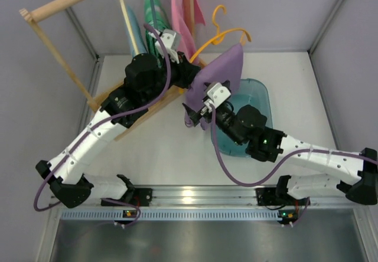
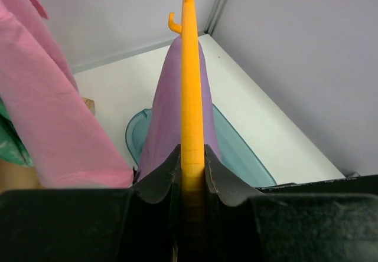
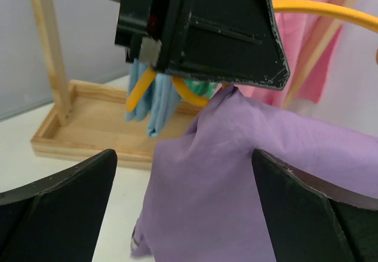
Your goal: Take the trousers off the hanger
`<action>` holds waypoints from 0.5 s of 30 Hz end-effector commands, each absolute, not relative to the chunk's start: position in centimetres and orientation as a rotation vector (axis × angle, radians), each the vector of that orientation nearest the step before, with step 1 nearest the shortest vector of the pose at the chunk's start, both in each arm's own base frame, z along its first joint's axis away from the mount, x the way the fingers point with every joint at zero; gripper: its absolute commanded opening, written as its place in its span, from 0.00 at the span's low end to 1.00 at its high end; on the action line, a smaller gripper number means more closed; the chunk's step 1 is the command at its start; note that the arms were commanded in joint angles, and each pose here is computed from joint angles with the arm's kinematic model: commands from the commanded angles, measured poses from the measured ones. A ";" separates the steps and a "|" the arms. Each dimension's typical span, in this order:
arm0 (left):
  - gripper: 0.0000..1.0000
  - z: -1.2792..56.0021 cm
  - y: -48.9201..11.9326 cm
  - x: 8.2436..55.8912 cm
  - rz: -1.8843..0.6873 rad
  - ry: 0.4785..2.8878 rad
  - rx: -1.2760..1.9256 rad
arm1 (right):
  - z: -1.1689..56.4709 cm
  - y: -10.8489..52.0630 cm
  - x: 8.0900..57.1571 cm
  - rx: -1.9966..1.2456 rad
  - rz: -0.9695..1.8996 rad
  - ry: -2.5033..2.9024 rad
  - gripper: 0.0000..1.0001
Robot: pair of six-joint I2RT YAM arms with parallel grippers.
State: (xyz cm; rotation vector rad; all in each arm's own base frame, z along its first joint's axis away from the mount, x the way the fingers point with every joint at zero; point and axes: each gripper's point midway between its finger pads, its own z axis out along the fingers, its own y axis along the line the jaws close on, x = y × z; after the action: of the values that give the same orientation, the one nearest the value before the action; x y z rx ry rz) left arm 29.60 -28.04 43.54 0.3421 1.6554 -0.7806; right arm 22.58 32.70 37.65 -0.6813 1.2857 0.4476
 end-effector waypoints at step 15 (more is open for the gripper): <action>0.00 54.6 -25.7 28.7 -0.714 1.314 0.175 | 38.0 29.9 24.1 -0.473 0.120 1.269 0.95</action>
State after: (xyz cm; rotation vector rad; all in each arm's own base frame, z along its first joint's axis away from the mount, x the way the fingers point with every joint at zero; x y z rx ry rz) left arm 30.27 -27.87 44.60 0.2894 1.6092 -0.6224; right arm 25.02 31.53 35.29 -0.5475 1.3188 0.0780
